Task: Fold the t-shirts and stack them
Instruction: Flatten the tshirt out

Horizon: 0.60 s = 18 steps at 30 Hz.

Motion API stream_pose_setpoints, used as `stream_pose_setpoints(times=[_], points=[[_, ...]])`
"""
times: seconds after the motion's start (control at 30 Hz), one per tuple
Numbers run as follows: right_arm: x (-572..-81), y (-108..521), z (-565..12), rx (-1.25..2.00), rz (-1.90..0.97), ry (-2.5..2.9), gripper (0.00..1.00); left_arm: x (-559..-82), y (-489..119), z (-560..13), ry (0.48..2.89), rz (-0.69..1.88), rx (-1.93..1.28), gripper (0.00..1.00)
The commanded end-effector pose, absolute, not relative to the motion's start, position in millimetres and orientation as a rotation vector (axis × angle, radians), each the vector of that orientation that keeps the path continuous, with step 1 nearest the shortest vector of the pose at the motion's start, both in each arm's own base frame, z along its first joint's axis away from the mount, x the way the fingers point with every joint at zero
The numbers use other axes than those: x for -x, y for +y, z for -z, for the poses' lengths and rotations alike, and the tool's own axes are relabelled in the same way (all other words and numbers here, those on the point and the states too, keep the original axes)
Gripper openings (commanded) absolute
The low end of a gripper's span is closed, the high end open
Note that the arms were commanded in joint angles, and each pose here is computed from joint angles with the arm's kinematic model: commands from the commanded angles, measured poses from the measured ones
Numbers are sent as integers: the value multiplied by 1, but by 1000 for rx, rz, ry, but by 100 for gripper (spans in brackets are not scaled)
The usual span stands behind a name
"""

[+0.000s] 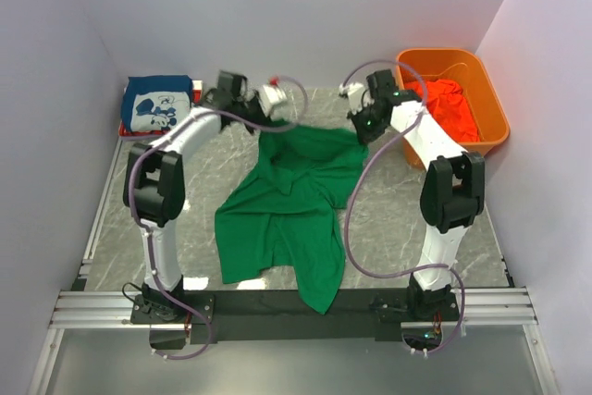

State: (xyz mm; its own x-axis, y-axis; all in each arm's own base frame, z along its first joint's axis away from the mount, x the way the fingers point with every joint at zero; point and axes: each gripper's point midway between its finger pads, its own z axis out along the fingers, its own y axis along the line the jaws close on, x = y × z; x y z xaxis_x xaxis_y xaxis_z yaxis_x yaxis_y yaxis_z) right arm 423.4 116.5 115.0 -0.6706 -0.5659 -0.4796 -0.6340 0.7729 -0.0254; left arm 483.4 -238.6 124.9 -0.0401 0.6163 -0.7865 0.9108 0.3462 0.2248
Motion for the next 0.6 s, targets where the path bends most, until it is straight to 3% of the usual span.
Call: stream_pose_setpoints(times=[0.0,0.2,0.33,0.57], points=[[-463,98,-221,837,-24,2221,0,-516,-209,-255,1649,389,-1088,1],[-487,84,-395,703,187,1815,0,-521,-177,-414,1407,197,-843,0],[-469,70,-492,618,313,1580,0,-488,-158,-507,1247,121,-717,0],[-384,43,-564,538,480,1347,0,-400,-137,-564,1139,106,-653,1]])
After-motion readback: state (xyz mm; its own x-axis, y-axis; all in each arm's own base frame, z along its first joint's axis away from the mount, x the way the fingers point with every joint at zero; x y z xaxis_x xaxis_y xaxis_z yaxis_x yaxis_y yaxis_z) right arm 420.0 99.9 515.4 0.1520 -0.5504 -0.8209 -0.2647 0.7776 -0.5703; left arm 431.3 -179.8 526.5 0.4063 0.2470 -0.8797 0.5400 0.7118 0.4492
